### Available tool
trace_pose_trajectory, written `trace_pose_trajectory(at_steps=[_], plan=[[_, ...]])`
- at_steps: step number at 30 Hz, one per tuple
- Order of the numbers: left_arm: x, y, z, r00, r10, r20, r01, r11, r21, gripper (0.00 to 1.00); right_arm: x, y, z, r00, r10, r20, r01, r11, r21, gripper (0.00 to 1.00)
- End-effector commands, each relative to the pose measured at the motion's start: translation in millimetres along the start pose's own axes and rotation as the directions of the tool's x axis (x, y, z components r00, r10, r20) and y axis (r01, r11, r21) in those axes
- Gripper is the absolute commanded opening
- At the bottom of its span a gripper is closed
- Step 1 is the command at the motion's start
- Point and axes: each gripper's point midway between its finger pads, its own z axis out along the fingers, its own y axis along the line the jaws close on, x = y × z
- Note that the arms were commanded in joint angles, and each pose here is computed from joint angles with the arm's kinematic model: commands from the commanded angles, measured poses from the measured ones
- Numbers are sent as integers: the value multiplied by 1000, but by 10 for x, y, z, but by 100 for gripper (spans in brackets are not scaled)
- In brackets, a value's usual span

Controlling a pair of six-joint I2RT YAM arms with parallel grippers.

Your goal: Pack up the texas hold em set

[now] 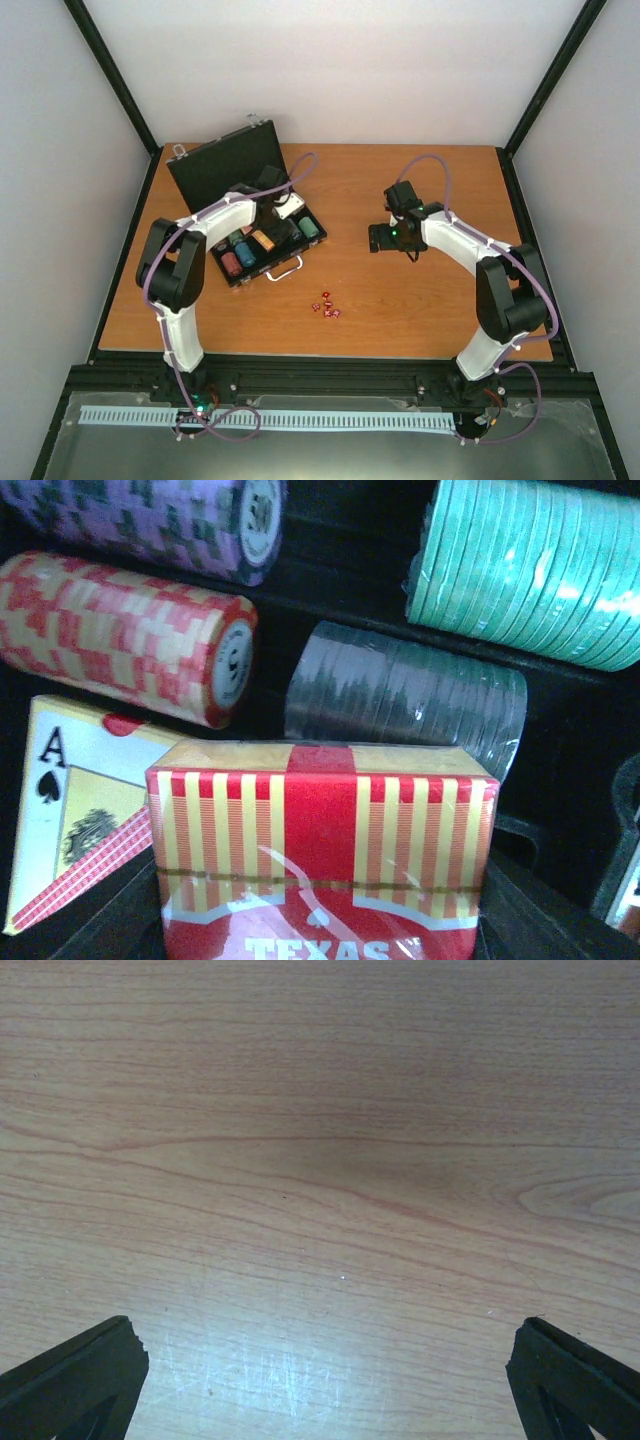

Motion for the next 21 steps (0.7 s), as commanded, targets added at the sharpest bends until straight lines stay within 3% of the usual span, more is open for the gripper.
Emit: trace_pose_trajectory(at_steps=[1, 11, 21], plan=[[-53, 12, 95, 999, 46, 26, -46, 999, -2, 56, -92, 30, -11, 1000, 3, 14, -3, 1000, 1, 100], [246, -66, 178, 998, 47, -31, -47, 999, -1, 63, -58, 27, 21, 1000, -3, 2, 3, 1000, 0, 100], [431, -82, -53, 999, 33, -30, -34, 999, -18, 65, -29, 32, 15, 1000, -7, 1, 7, 1000, -7, 100]])
